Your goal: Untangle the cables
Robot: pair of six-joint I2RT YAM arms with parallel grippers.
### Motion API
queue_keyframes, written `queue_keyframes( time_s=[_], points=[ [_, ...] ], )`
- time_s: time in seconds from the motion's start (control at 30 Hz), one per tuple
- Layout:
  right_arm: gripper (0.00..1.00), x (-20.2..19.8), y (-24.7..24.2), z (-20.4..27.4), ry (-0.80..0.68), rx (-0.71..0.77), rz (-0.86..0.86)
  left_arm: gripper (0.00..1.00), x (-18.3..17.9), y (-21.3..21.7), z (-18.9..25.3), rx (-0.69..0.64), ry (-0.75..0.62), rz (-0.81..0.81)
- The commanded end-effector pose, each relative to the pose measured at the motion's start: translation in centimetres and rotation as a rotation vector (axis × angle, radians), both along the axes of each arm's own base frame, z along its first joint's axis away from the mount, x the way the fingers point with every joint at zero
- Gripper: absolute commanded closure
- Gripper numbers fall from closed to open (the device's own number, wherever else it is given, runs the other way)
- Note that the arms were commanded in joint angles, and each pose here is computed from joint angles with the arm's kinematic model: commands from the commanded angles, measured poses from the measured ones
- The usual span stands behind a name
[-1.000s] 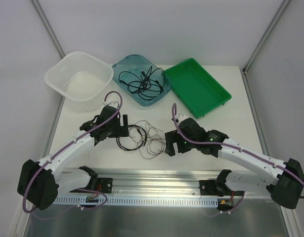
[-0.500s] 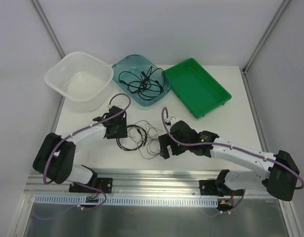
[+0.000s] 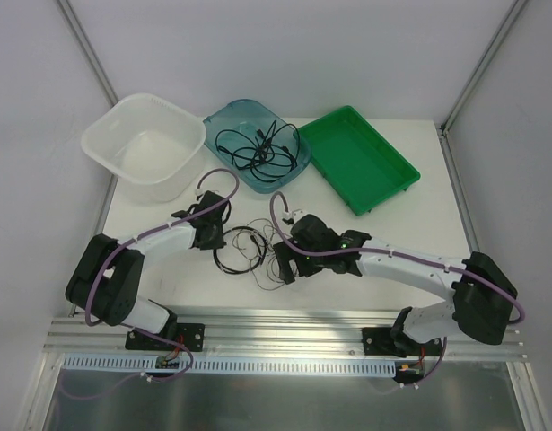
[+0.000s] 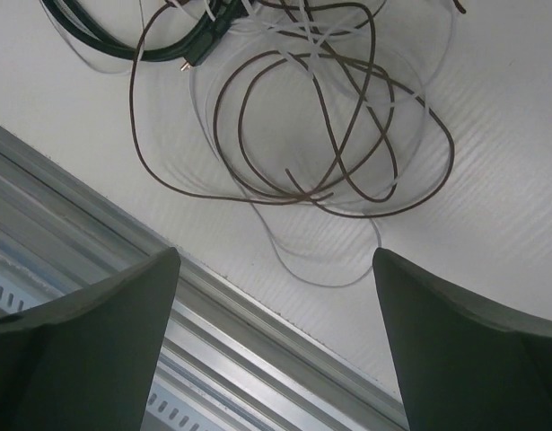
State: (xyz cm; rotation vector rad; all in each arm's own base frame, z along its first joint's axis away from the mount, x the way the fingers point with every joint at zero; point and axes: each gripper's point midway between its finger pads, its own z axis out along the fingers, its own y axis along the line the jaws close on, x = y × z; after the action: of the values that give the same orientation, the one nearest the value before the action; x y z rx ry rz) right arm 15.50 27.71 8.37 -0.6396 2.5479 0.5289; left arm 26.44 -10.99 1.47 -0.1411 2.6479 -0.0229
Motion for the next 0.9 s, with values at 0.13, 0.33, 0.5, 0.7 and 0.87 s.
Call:
queue_keyframes(
  time_s=[0.13,0.33,0.5,0.7,0.87],
  points=[
    [0.07,1.5,4.1,-0.7,0.033,0.006,0.025,1.0,-0.3,0.0,-0.6,-0.005,0.02,0.017],
    [0.08,1.6,4.3,-4.4,0.12,-0.107,-0.017,1.0,-0.4,-0.1,1.6,-0.041,-0.031,0.003],
    [0.22,1.8,3.4,-5.8,0.137,-0.186,-0.058,1.0,-0.2,-0.2,5.9,-0.086,-0.128,-0.006],
    [0.5,2.3,2.1,-6.3,0.154,-0.212,-0.125,1.0,-0.5,0.6,11.6,-0.102,-0.242,-0.011],
    [0.9,3.0,-0.9,-6.3,0.162,-0.225,-0.203,1.0,-0.6,2.5,15.8,-0.075,-0.334,0.015]
  ],
)
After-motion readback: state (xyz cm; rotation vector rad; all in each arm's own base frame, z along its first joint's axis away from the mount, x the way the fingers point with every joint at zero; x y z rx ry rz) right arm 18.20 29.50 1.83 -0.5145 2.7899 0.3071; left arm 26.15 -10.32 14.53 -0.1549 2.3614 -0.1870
